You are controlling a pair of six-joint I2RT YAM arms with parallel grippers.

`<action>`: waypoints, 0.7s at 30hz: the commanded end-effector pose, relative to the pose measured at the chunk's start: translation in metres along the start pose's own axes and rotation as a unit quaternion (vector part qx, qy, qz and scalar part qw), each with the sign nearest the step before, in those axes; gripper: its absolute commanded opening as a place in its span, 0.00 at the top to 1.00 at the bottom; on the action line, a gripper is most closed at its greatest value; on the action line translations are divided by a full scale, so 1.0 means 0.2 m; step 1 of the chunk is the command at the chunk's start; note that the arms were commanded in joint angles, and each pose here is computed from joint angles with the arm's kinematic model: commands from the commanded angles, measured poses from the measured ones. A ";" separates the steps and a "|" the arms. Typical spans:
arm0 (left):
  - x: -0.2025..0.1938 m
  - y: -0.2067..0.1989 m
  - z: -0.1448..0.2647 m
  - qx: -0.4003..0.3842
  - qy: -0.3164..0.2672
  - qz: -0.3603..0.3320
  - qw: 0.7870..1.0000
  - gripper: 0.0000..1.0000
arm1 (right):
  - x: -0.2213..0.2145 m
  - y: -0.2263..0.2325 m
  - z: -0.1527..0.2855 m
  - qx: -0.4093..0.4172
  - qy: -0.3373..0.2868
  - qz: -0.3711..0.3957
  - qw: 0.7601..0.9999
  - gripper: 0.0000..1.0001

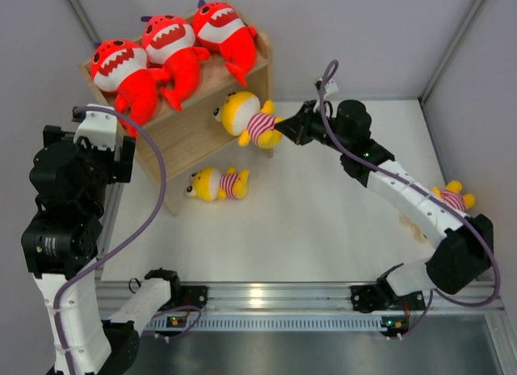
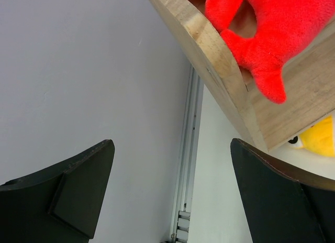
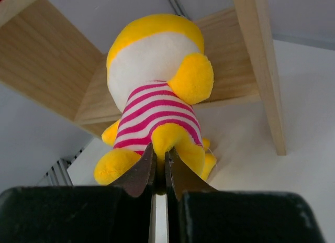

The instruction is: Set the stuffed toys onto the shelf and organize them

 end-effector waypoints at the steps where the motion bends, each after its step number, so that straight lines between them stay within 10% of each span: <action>1: 0.03 0.04 0.01 0.019 -0.011 0.012 1.000 0.01 | 0.29 0.16 -0.13 0.055 -0.106 -0.014 0.993 1.00; 18: 0.03 0.01 -0.03 0.007 -0.004 0.007 1.000 0.01 | 0.20 -0.02 -0.60 0.006 -0.101 -0.023 0.995 0.99; 21: 0.03 0.01 -0.03 0.004 -0.005 0.007 1.000 0.01 | 0.18 -0.03 -0.60 0.005 -0.095 -0.022 0.995 0.81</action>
Point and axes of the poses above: each gripper's point midway between its finger pads, its own z axis back along the fingers, its own y axis along the line the jaws close on, x = y × z, the point moved 2 cm from there along z, back along the fingers, and after that the axes turned 4 degrees about -z, right-handed, at the moved point
